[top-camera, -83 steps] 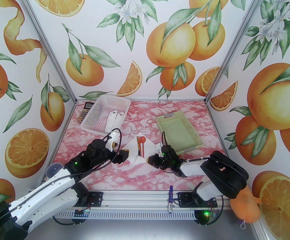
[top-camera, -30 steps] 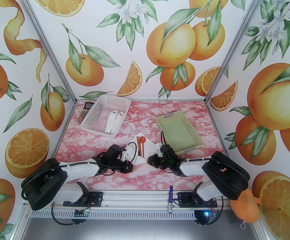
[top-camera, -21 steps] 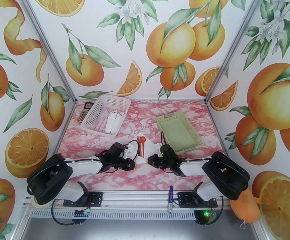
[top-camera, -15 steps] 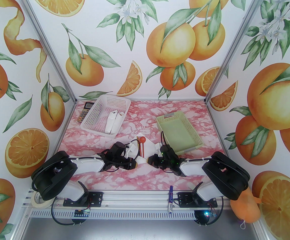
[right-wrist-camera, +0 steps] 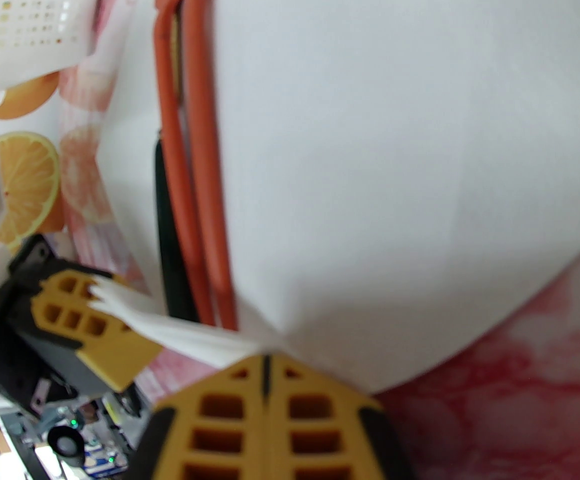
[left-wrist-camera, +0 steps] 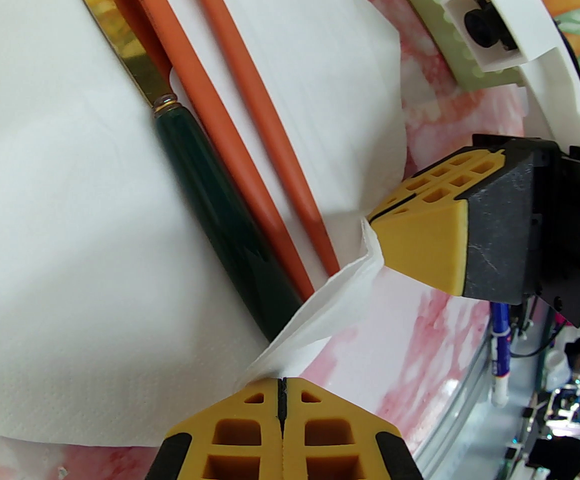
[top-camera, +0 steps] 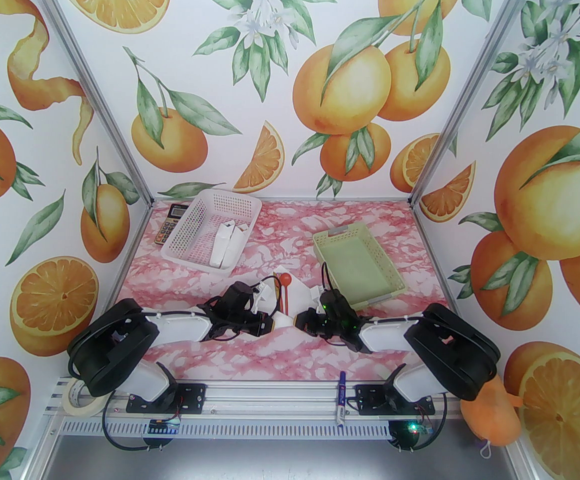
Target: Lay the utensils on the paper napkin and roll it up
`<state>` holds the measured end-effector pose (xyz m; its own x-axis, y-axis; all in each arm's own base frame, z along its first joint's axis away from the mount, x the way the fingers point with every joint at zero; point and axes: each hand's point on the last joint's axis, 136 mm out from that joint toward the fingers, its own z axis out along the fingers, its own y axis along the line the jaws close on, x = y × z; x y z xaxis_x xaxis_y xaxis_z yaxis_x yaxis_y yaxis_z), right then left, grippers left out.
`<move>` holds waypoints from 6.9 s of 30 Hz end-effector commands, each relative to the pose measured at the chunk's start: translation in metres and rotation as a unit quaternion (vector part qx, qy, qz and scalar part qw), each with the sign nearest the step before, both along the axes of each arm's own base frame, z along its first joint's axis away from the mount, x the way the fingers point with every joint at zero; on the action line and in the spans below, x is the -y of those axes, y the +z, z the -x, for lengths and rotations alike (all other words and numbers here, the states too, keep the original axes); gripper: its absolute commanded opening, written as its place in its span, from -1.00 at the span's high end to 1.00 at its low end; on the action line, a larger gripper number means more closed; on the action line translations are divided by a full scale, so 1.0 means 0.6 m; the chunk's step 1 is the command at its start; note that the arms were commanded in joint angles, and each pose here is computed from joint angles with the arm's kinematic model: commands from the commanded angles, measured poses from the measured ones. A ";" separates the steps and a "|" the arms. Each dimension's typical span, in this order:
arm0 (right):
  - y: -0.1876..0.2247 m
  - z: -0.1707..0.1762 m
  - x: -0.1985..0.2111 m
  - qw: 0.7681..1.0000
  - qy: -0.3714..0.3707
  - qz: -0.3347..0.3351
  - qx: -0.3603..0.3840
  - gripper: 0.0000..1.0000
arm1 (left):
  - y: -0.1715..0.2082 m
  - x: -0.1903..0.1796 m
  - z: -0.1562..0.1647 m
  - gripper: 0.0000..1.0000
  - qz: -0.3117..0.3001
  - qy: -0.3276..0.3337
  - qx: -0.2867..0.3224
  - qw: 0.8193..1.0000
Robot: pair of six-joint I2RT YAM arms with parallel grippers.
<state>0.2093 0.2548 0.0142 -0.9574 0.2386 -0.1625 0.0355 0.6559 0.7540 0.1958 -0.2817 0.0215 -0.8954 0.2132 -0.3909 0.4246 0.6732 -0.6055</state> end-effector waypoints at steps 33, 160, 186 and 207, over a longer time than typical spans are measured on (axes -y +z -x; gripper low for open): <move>0.064 -0.007 0.012 0.998 0.012 0.034 0.048 1.00 | -0.021 0.005 -0.028 0.90 -0.020 -0.002 0.017 1.000; 0.032 -0.024 -0.009 0.994 0.041 0.097 0.041 1.00 | -0.031 0.004 -0.032 0.79 -0.042 -0.014 0.025 0.999; -0.015 -0.007 0.063 0.985 0.023 0.169 0.003 1.00 | -0.043 -0.014 -0.028 0.81 -0.065 0.001 0.018 0.998; 0.082 -0.032 -0.015 0.994 0.053 0.080 0.055 1.00 | -0.035 -0.006 -0.030 0.81 -0.055 -0.004 0.020 0.998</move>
<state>0.2246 0.2464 0.0548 -0.9499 0.1068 -0.2937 -0.0939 0.7988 0.5942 0.2208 -0.2948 0.0159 -0.8560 0.2532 -0.4508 0.4886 0.6812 -0.5452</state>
